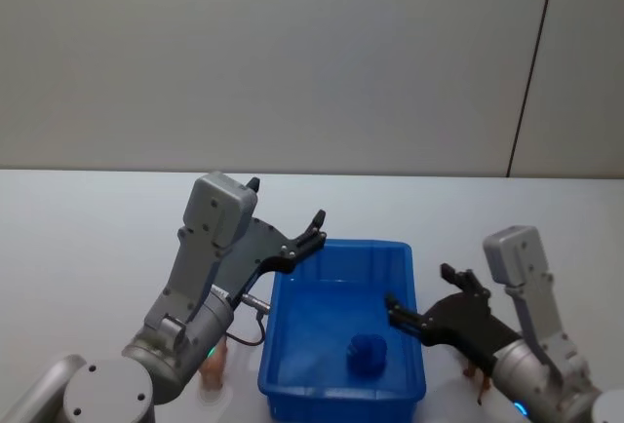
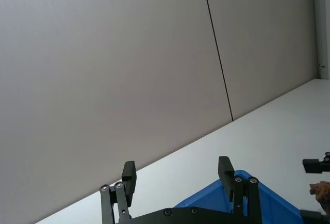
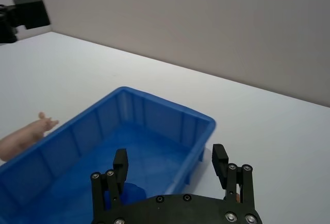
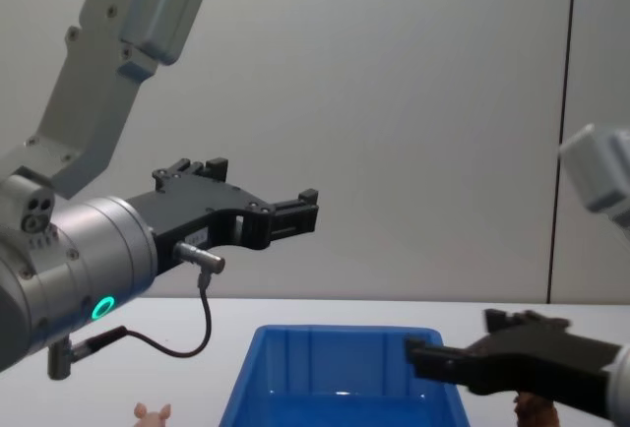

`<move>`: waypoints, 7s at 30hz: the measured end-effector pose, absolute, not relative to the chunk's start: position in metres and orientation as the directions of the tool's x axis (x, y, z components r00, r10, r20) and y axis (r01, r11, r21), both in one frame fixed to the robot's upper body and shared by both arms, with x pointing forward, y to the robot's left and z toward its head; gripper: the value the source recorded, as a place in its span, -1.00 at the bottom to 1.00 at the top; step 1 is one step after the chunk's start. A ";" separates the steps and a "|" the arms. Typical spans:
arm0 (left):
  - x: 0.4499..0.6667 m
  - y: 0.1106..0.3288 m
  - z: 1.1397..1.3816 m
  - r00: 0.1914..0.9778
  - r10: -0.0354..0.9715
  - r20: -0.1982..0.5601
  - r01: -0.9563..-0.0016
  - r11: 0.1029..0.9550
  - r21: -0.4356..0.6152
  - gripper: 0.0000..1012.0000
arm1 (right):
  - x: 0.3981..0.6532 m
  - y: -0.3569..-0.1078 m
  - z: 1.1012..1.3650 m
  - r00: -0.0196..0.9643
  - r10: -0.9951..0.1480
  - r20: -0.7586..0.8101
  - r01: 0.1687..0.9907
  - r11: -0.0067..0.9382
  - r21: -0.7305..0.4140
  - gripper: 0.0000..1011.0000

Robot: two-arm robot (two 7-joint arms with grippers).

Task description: Pick up the two dolls from the table and place them into the box.

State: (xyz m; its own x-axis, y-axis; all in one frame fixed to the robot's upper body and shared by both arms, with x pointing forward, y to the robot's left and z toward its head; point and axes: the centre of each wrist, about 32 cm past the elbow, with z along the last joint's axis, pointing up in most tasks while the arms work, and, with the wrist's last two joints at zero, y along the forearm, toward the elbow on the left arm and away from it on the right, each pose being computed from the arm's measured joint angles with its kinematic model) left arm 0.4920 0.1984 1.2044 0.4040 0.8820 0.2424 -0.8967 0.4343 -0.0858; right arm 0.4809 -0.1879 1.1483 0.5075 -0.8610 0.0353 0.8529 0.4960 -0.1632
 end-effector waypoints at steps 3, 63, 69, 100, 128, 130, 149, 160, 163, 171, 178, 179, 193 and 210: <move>0.492 0.198 1.204 0.404 0.882 0.242 -0.897 0.434 -0.086 0.98 | 0.476 -0.192 1.149 0.471 -0.881 0.044 0.873 0.459 -0.164 0.98; 0.492 0.198 1.204 0.404 0.882 0.242 -0.897 0.434 -0.086 0.98 | 0.440 -0.220 1.099 0.293 -0.955 0.054 0.906 0.259 -0.336 0.27; 0.492 0.198 1.204 0.404 0.882 0.242 -0.897 0.434 -0.086 0.98 | 0.441 -0.218 1.098 0.296 -0.954 0.051 0.905 0.263 -0.335 -0.10; 0.492 0.198 1.204 0.404 0.882 0.242 -0.897 0.434 -0.086 0.98 | 0.459 -0.197 1.147 0.442 -0.894 0.076 0.895 0.434 -0.106 -0.44; 0.492 0.198 1.204 0.404 0.882 0.242 -0.897 0.434 -0.086 0.98 | 0.487 -0.162 1.160 0.496 -0.866 0.056 0.862 0.483 -0.154 0.80; 0.492 0.198 1.204 0.404 0.882 0.242 -0.897 0.434 -0.086 0.98 | 0.485 -0.162 1.160 0.481 -0.874 0.063 0.870 0.468 -0.155 0.86; 0.492 0.198 1.204 0.404 0.882 0.242 -0.897 0.434 -0.086 0.98 | 0.456 -0.185 1.159 0.264 -0.954 0.143 0.958 0.242 -0.153 0.98; 0.490 0.197 1.205 0.385 0.894 0.228 -0.911 0.408 -0.061 0.98 | 0.446 -0.193 1.159 0.205 -0.965 0.163 0.972 0.181 -0.152 0.98; 0.489 0.197 1.205 0.373 0.902 0.217 -0.919 0.391 -0.045 0.98 | 0.444 -0.195 1.159 0.196 -0.966 0.166 0.973 0.171 -0.152 0.98; 0.483 0.198 1.204 0.330 0.927 0.178 -0.944 0.328 0.037 0.98 | 0.442 -0.197 1.159 0.182 -0.968 0.171 0.976 0.157 -0.152 0.98; 0.479 0.203 1.200 0.294 0.944 0.152 -0.953 0.276 0.127 0.98 | 0.441 -0.198 1.159 0.175 -0.969 0.173 0.977 0.149 -0.151 0.98; 0.478 0.203 1.200 0.291 0.945 0.150 -0.953 0.271 0.137 0.98 | 0.441 -0.198 1.159 0.175 -0.969 0.173 0.977 0.149 -0.151 0.98; 0.474 0.216 1.184 0.252 0.958 0.139 -0.931 0.201 0.304 0.98 | 0.440 -0.198 1.159 0.169 -0.970 0.175 0.978 0.143 -0.151 0.98; 0.472 0.227 1.167 0.244 0.963 0.111 -0.896 0.181 0.405 0.98 | 0.439 -0.199 1.159 0.167 -0.970 0.176 0.979 0.141 -0.150 0.98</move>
